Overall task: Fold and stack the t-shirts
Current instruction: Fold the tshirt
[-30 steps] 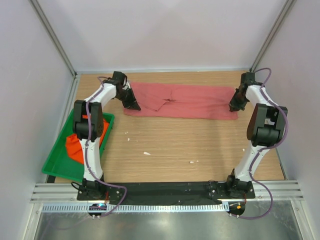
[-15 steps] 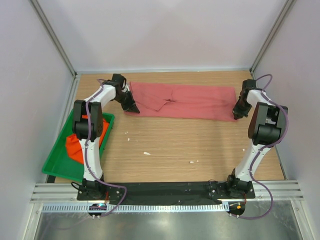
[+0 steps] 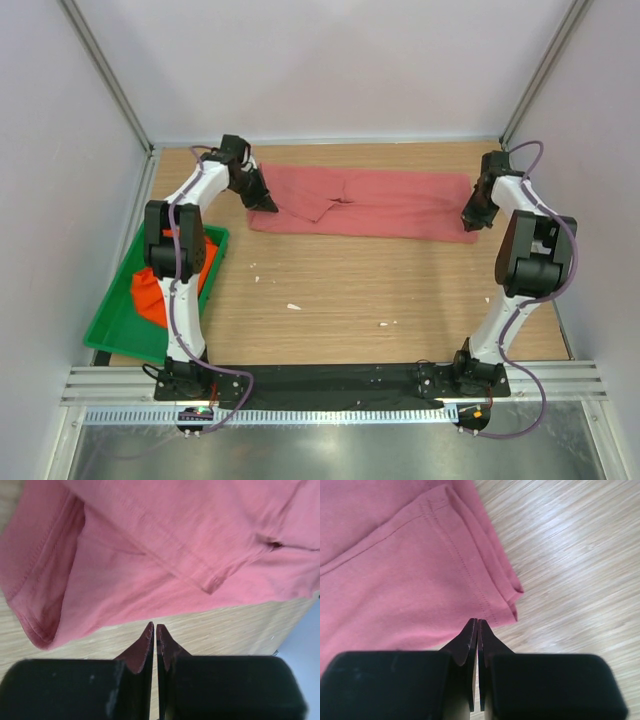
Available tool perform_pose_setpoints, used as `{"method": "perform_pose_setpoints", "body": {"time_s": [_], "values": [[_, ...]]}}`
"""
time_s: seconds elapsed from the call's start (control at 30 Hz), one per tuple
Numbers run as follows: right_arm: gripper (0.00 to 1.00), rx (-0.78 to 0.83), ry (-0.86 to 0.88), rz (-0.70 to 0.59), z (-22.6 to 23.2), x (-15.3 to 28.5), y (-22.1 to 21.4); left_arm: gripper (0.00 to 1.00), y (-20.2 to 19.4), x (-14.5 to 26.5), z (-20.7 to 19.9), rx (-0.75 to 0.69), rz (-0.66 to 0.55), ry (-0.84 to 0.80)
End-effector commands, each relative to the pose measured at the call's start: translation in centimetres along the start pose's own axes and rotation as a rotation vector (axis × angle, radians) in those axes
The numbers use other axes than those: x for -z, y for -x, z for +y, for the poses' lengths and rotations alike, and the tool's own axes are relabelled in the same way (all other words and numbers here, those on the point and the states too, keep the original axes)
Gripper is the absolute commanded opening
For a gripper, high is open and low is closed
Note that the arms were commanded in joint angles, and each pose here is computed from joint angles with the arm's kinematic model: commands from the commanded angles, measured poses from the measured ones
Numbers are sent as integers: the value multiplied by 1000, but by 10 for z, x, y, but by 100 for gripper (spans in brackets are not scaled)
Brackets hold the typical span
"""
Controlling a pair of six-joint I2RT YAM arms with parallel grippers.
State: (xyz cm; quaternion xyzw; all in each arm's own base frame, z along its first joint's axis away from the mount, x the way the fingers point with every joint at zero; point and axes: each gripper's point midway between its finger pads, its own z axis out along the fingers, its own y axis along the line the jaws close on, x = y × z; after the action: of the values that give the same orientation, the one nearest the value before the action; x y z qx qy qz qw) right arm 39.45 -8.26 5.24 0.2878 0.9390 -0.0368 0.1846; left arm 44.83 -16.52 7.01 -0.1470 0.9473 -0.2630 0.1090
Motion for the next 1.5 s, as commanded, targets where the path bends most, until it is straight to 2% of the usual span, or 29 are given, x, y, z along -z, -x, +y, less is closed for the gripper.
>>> {"method": "perform_pose_setpoints", "body": {"time_s": [0.0, 0.27, 0.47, 0.6, 0.73, 0.9, 1.03, 1.23, 1.47], "values": [[6, -12, 28, -22, 7, -2, 5, 4, 26, 9, -6, 8, -63, -11], [6, -6, -28, 34, -14, -35, -13, 4, 16, -17, 26, 46, -30, 69], [6, 4, -78, 84, -28, -42, -30, 0, 8, -32, 82, 49, -12, 273], [6, -1, -88, 82, -32, -31, -32, 0, 1, -25, 87, 57, -8, 303], [6, -15, -74, 49, -31, -13, -27, 1, -4, -2, 76, 36, -47, 296], [8, -10, -23, -26, -15, 13, -3, 13, 5, 30, 42, -10, -105, 227], [9, -7, 29, -47, 8, 20, 7, 20, 27, 44, 18, -40, -168, 178], [10, -25, 70, 1, 24, 2, -3, 18, 29, 15, 38, -26, -98, 235], [10, 10, -15, 41, -2, -22, -30, 16, 4, -13, 81, -13, -38, 338]]}}
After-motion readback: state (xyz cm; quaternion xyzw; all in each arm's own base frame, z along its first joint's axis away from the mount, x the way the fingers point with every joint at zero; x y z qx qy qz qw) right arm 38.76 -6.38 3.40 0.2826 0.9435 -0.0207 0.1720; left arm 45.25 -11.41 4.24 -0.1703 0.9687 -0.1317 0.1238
